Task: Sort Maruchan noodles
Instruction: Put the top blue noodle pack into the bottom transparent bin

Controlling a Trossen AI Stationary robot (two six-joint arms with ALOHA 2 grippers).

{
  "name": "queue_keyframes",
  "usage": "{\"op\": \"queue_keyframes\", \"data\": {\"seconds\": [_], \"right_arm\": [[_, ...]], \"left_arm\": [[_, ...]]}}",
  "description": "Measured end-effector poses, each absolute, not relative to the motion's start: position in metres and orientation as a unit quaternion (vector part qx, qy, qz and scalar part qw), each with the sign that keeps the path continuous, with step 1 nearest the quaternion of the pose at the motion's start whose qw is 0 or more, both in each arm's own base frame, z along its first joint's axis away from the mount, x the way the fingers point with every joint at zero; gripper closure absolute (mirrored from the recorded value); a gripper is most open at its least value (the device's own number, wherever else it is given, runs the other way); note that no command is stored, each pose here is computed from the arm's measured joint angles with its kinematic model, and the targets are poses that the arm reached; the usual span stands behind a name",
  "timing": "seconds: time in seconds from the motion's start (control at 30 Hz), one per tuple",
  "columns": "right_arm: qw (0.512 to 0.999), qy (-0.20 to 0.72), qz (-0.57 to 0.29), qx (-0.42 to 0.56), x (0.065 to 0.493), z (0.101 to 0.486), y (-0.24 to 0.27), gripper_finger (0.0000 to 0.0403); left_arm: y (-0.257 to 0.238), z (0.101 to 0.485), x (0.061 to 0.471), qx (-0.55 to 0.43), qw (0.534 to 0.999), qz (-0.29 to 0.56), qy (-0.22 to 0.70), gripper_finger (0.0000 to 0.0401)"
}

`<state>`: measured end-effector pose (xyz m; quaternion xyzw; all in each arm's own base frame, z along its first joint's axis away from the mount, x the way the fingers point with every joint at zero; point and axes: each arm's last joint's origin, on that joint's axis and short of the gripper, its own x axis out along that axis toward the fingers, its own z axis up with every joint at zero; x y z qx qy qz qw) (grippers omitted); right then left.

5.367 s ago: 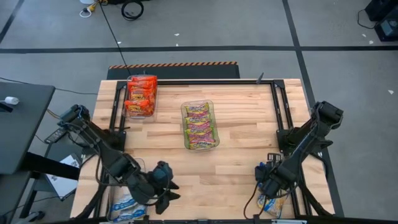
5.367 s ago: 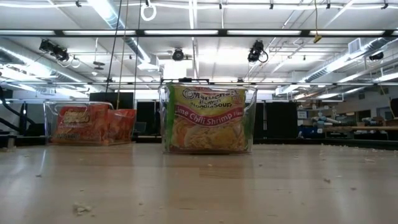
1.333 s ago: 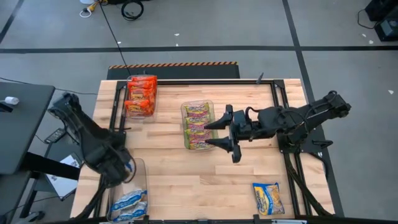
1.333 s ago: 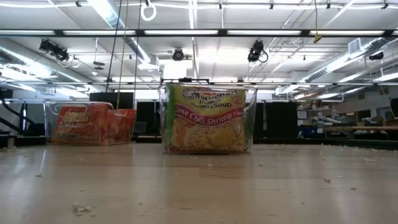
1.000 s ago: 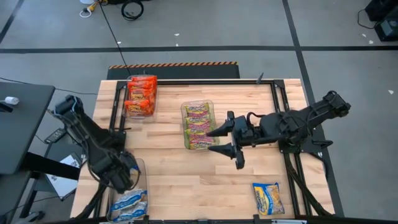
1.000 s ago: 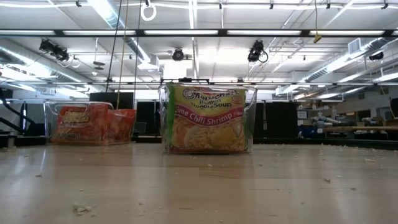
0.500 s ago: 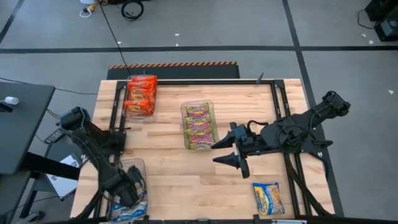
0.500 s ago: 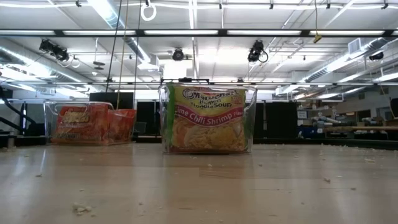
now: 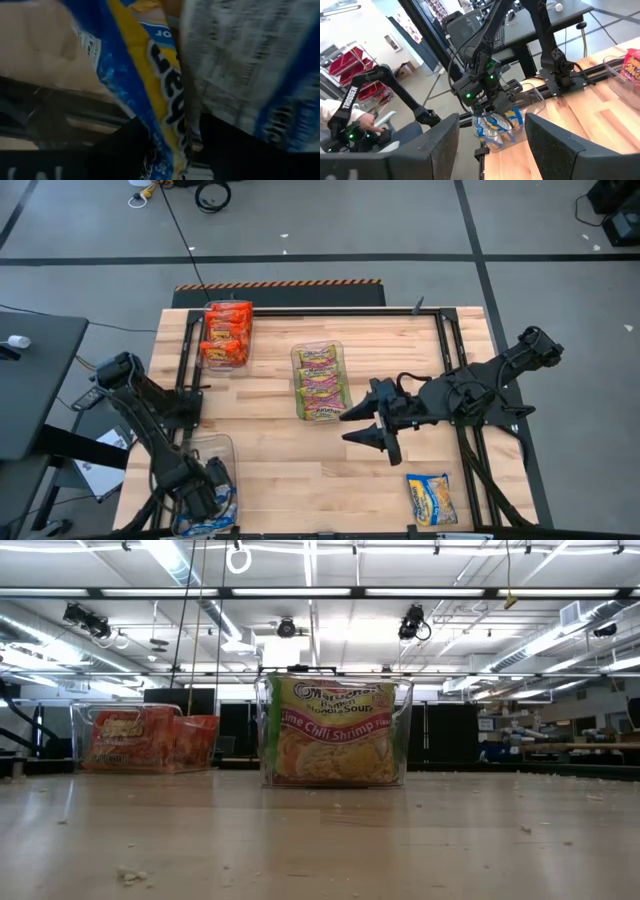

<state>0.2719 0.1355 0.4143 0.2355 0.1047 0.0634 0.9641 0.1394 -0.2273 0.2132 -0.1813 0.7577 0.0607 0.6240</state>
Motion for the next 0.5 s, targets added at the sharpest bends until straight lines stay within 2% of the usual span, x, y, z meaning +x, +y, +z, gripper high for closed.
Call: {"op": "queue_keyframes", "data": {"seconds": [0.13,0.3,0.5], "right_arm": [[0.964,0.106,0.067,0.236,0.272,0.414,0.136,0.0172],[0.964,0.106,0.068,0.236,0.272,0.414,0.136,0.0172],[0.965,0.111,0.057,0.232,0.272,0.412,0.135,0.0172]], "left_arm": [[-0.234,0.221,0.144,-0.183,0.638,0.013,0.748,0.0197],[-0.241,0.231,0.148,-0.17,0.655,-0.054,0.735,0.0195],[-0.239,0.233,0.149,-0.155,0.646,-0.065,0.745,0.0199]]}}
